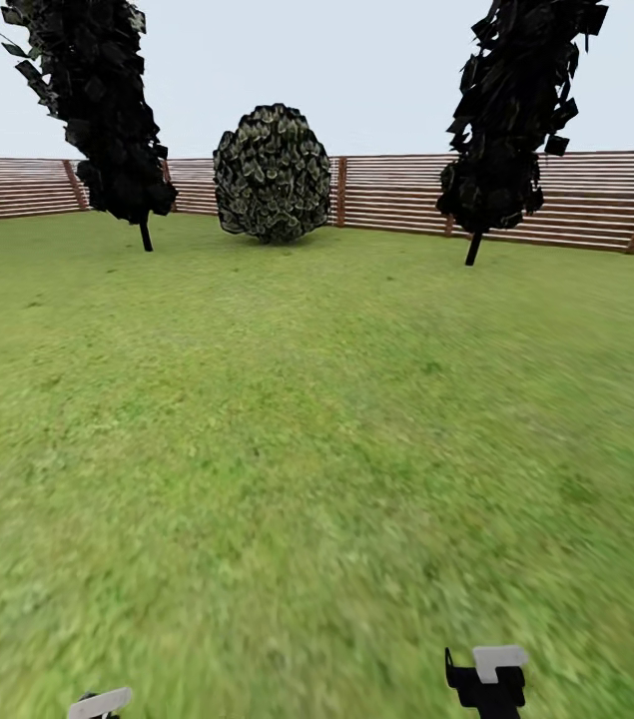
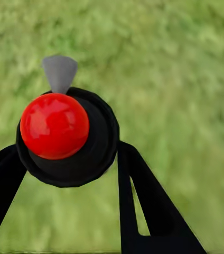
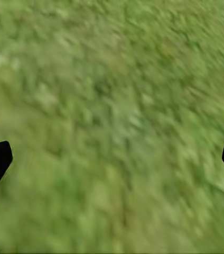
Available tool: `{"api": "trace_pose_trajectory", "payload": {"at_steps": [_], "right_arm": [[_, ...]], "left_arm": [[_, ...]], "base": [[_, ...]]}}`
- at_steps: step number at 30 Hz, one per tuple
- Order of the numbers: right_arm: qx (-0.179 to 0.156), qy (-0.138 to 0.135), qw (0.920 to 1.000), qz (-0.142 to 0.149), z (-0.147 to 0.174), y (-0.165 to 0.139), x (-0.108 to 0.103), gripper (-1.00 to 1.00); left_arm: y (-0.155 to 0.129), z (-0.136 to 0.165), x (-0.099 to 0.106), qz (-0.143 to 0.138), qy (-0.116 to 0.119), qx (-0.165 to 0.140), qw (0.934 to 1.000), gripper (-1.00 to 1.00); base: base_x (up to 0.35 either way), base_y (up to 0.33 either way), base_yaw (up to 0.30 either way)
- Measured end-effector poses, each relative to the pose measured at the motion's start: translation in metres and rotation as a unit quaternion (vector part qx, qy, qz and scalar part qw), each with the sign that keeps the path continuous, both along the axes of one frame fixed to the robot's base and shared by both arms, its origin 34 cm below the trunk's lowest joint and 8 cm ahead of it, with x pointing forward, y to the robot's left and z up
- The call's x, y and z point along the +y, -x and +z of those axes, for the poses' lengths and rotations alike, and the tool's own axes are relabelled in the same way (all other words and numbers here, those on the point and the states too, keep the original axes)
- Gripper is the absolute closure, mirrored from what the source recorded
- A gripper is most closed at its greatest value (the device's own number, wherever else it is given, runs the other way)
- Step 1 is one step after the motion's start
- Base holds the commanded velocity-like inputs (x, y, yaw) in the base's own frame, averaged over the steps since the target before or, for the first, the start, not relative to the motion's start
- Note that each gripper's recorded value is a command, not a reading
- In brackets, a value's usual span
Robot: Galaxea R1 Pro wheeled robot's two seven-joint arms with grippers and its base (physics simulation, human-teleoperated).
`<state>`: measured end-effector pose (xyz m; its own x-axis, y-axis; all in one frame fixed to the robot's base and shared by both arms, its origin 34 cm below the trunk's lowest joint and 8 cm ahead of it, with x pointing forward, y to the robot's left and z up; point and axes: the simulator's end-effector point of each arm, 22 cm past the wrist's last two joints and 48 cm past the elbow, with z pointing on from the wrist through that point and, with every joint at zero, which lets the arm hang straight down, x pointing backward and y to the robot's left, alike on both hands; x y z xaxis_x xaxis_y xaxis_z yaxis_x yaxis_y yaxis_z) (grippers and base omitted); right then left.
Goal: In the garden, pick up the pesticide atomizer on the floor and spray pesticide onto both trees until each tree trunk is fully covered.
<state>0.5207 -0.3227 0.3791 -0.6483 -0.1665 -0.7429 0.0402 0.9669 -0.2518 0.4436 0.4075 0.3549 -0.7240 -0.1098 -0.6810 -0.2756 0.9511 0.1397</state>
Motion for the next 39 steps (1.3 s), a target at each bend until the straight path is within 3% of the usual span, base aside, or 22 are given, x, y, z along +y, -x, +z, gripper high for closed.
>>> {"api": "trace_pose_trajectory", "payload": {"at_steps": [39], "right_arm": [[-0.005, 0.000, 1.0000, 0.000, 0.0042, -0.0031, 0.0001, -1.00]], "left_arm": [[-0.0033, 0.0035, 0.0000, 0.000, 0.000, -0.005, 1.0000, 1.00]], "base": [[0.000, 0.000, 0.277]]}}
